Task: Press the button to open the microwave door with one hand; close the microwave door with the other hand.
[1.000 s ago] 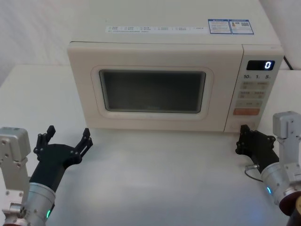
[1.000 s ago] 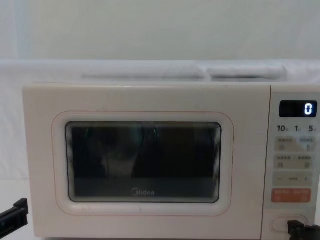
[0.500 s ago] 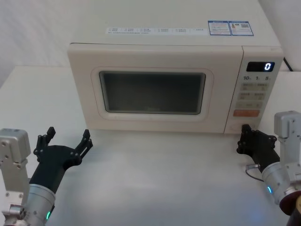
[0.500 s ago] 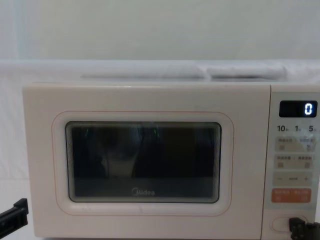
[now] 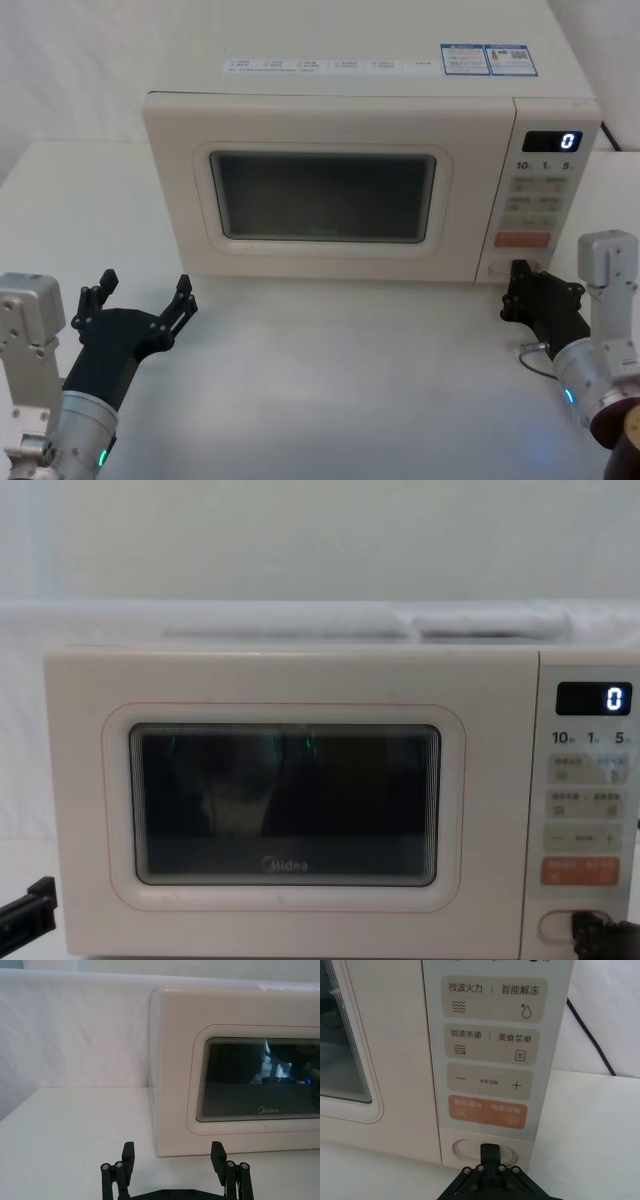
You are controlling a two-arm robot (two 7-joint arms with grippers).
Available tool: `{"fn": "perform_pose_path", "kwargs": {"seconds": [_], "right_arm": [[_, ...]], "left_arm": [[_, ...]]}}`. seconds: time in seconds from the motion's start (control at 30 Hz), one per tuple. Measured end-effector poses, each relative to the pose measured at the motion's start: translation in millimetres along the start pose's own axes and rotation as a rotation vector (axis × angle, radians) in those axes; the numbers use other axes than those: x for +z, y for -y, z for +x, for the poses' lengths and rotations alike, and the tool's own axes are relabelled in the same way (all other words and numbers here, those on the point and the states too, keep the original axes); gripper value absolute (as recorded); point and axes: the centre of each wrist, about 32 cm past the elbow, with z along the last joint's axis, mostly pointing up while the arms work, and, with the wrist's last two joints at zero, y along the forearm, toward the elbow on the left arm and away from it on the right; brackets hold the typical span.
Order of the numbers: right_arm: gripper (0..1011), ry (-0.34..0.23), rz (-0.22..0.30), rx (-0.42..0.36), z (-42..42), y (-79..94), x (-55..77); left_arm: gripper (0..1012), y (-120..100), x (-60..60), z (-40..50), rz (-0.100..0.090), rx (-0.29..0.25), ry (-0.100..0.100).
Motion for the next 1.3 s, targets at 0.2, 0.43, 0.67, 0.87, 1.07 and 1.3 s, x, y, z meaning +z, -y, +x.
{"fn": "perform_pose_path", "kwargs": {"seconds": [0.2,0.43,0.67,0.87,1.07,1.3], "right_arm": [[0,0.004,0.001,0.002,0.1,-2.7,0.0],[0,0.004,0.003,0.005,-0.6,-5.8,0.2],[0,0.004,0.005,0.008,-1.4,-9.6,0.5],[0,0.003,0.007,0.014,-3.3,-12.8,0.6],[0,0.002,0.009,0.015,-3.6,-14.6,1.0],[0,0.001,0.011,0.015,-3.5,-14.4,1.1]], "left_arm": [[1001,0,0.0,0.0,0.0,0.0,0.0],[1001,0,0.0,0.0,0.0,0.0,0.0],[1001,0,0.0,0.0,0.0,0.0,0.0],[1001,0,0.0,0.0,0.0,0.0,0.0],[1001,0,0.0,0.0,0.0,0.0,0.0],[1001,0,0.0,0.0,0.0,0.0,0.0]]}}
